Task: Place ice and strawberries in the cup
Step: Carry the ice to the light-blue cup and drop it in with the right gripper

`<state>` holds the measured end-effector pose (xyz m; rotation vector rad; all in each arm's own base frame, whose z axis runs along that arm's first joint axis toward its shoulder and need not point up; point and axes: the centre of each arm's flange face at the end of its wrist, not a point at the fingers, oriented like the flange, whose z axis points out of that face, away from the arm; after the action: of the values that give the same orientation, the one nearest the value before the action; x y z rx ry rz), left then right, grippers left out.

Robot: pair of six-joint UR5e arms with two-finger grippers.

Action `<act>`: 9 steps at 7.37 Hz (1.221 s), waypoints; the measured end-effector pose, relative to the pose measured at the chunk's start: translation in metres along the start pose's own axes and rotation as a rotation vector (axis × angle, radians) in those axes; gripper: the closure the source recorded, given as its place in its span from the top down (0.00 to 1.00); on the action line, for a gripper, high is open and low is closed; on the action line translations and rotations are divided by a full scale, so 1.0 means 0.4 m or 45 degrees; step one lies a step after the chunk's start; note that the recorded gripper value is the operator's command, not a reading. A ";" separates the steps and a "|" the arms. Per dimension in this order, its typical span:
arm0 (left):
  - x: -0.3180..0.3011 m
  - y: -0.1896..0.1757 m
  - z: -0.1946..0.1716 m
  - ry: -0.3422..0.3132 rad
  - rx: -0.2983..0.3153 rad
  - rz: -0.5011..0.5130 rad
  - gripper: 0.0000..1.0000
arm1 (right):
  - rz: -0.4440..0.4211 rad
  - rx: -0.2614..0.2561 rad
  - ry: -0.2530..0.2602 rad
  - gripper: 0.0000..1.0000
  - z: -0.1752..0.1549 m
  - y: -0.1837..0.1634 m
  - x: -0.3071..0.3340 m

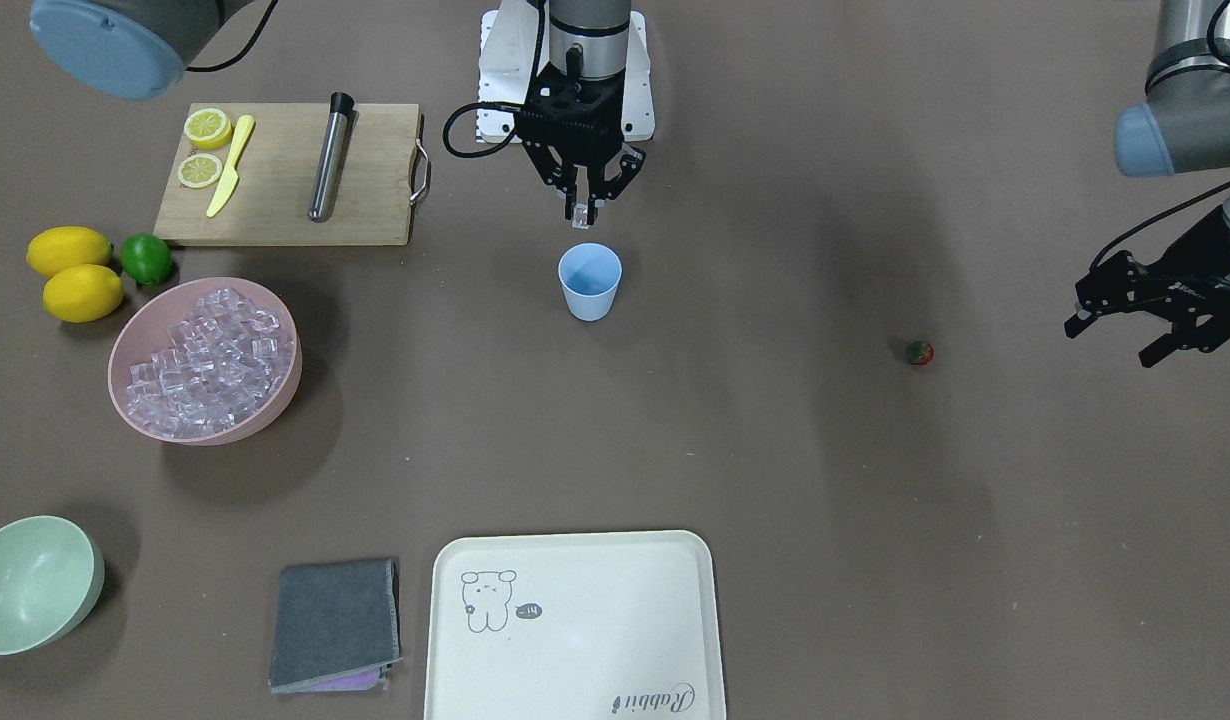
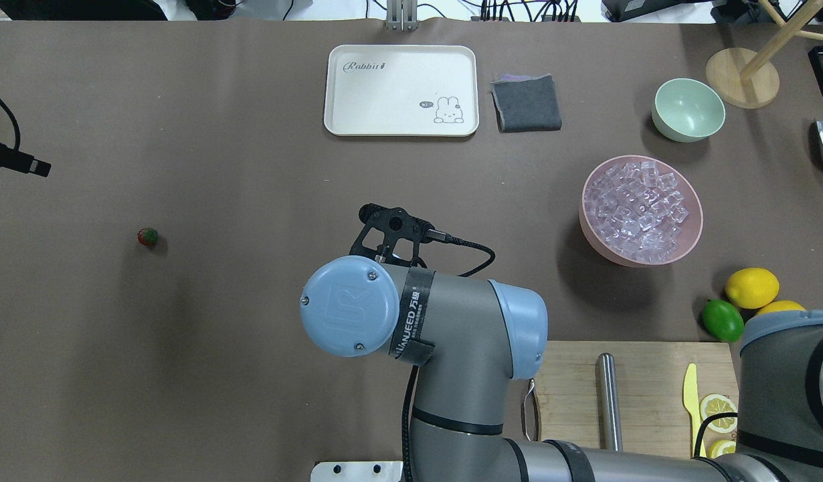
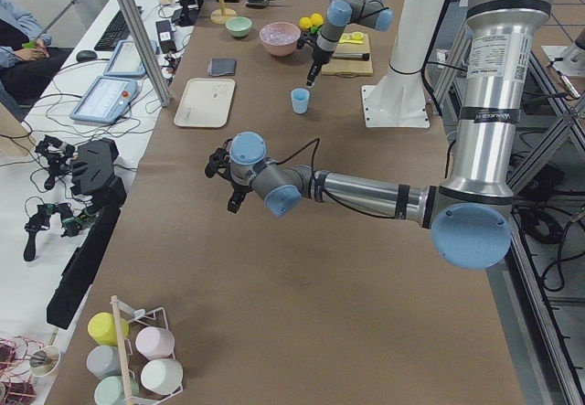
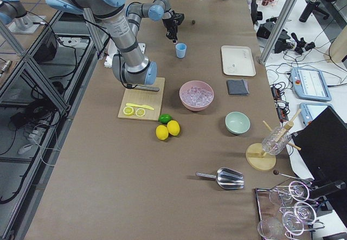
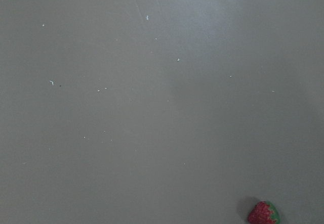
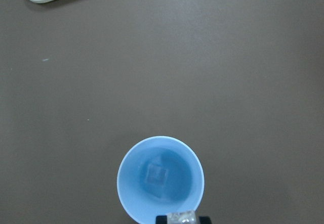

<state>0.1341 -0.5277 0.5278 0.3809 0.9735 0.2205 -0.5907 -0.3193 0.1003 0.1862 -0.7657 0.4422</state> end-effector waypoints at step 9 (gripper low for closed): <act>0.000 -0.001 0.001 0.000 0.000 0.001 0.98 | 0.000 0.014 -0.062 1.00 0.027 -0.063 0.000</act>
<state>0.1344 -0.5281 0.5277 0.3809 0.9736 0.2210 -0.5864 -0.3452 0.1079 0.2077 -0.8111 0.4436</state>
